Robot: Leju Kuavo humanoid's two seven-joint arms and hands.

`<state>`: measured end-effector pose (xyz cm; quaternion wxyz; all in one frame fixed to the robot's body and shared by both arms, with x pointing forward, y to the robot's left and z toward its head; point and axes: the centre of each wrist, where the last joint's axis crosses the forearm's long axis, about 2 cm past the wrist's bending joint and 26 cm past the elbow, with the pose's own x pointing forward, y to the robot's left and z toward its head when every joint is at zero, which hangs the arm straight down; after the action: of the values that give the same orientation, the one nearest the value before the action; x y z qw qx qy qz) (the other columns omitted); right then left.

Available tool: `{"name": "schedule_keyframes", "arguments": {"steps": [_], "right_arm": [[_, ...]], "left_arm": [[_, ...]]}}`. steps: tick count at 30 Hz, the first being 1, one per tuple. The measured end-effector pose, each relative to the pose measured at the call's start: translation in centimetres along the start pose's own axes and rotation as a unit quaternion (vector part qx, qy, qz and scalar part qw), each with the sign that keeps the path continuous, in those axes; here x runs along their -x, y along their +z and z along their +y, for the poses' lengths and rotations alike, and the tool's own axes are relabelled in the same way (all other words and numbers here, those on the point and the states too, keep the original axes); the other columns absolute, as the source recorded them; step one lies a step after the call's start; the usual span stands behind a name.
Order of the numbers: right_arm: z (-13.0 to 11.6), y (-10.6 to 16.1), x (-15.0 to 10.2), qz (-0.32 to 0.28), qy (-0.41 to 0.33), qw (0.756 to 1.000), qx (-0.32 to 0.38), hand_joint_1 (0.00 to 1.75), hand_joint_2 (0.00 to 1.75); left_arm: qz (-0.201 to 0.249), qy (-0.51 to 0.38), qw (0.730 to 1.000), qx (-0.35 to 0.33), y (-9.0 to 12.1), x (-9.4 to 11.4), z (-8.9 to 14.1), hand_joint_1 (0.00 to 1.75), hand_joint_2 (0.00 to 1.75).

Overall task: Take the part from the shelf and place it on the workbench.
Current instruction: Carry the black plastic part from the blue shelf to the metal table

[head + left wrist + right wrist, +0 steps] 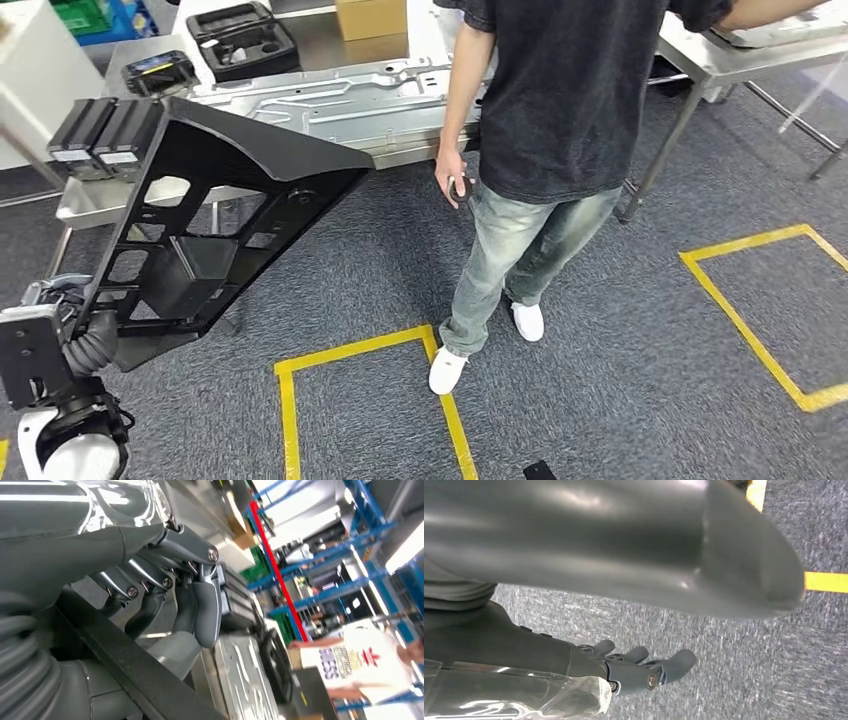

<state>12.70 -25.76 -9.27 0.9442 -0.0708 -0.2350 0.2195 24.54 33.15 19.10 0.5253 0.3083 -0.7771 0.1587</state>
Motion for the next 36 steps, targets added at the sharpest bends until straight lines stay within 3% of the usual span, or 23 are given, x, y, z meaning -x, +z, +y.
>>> {"name": "schedule_keyframes", "arguments": {"steps": [19,36], "right_arm": [[0.05,0.08,0.43,-0.006,-0.025,1.000,0.000,0.00,0.00],[-0.23,0.02,0.44,-0.006,-0.033,0.999,0.002,0.00,0.00]], "left_arm": [[0.014,0.036,0.998,0.043,-0.10,0.06,-0.10,1.75,1.75],[-0.010,0.021,0.997,0.077,-0.18,0.03,0.08,1.75,1.75]]}}
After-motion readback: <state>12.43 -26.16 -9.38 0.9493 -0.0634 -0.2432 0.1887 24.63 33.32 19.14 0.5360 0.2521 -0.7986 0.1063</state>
